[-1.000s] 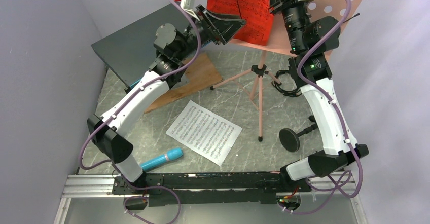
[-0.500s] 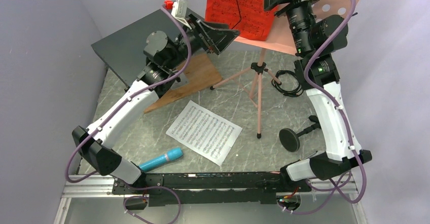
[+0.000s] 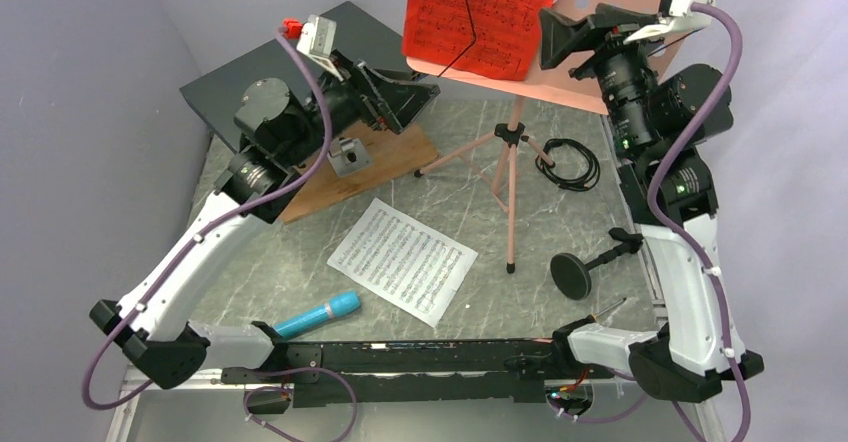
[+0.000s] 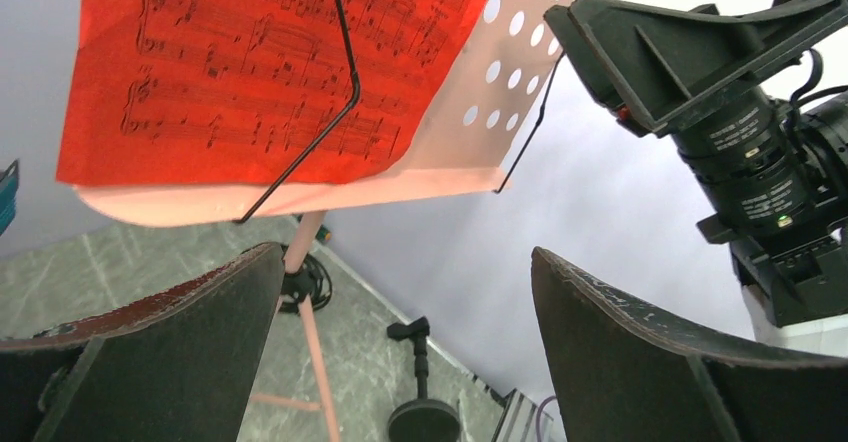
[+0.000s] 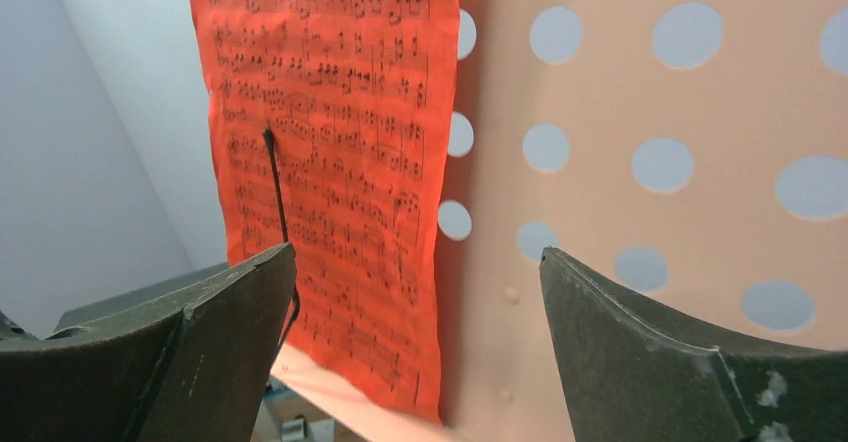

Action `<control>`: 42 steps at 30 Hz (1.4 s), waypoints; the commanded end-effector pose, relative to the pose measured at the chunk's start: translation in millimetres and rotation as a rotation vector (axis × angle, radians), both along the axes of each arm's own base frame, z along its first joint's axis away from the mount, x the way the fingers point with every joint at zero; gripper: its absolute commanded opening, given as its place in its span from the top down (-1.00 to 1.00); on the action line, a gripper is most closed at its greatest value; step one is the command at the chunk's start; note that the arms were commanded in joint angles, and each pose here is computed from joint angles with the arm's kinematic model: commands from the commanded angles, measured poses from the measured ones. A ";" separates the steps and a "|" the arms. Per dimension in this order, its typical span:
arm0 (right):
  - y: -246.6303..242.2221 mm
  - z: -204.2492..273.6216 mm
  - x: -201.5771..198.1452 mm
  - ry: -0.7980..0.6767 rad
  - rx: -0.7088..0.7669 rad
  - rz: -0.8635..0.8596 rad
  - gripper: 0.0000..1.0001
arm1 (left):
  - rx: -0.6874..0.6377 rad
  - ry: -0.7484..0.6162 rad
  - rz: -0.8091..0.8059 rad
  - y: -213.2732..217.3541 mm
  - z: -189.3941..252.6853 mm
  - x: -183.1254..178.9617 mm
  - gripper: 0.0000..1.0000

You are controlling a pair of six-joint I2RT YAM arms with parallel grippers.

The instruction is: Set up the instrument practice props

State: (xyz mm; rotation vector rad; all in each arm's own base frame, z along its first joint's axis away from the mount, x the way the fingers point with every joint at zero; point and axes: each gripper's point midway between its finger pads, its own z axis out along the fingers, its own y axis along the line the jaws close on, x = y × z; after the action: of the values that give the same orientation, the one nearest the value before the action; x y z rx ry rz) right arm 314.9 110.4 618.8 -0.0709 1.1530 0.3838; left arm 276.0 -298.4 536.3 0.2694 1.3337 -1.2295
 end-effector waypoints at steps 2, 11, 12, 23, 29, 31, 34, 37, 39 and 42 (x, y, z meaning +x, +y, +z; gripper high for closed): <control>-7.7 -32.1 -9.2 0.136 -0.024 -0.015 -0.99 | 0.120 0.044 0.049 20.6 -21.8 -14.4 -0.99; -13.5 -91.1 -33.1 0.375 0.010 0.000 -0.99 | 0.287 0.065 0.124 70.9 -61.2 -54.9 -0.99; -15.6 -94.3 -37.9 0.393 0.018 -0.002 -0.99 | 0.303 0.066 0.130 76.9 -65.3 -60.3 -0.99; 48.4 -168.3 -85.6 0.573 -0.002 0.421 -0.99 | 0.351 0.300 0.135 94.9 -189.2 -81.2 -0.99; 93.7 -242.7 -96.2 0.683 0.008 0.588 -0.99 | 0.368 0.490 0.086 83.5 -274.0 -84.5 -0.99; 110.4 -270.8 -99.2 0.735 -0.031 0.593 -0.99 | 0.377 0.536 0.072 80.2 -296.9 -85.3 -0.99; 142.0 -317.3 -104.8 0.812 -0.095 0.619 -0.99 | 0.396 0.595 0.077 78.4 -323.1 -83.6 -0.99; 162.5 -360.1 -96.6 0.864 -0.054 0.621 -0.99 | 0.423 0.641 0.106 81.8 -343.9 -81.4 -0.99; 167.5 -386.3 -81.9 0.892 -0.007 0.566 -0.99 | 0.440 0.656 0.144 87.9 -352.5 -78.8 -0.99; 172.0 -432.8 -57.8 0.983 -0.009 0.453 -0.99 | 0.453 0.674 0.203 97.3 -364.7 -75.5 -0.99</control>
State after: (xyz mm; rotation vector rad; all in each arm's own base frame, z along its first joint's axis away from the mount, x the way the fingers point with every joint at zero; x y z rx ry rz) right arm 212.8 268.8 196.1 -0.3557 2.1828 0.9127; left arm 188.7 -206.3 167.8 0.0975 2.2240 -0.8891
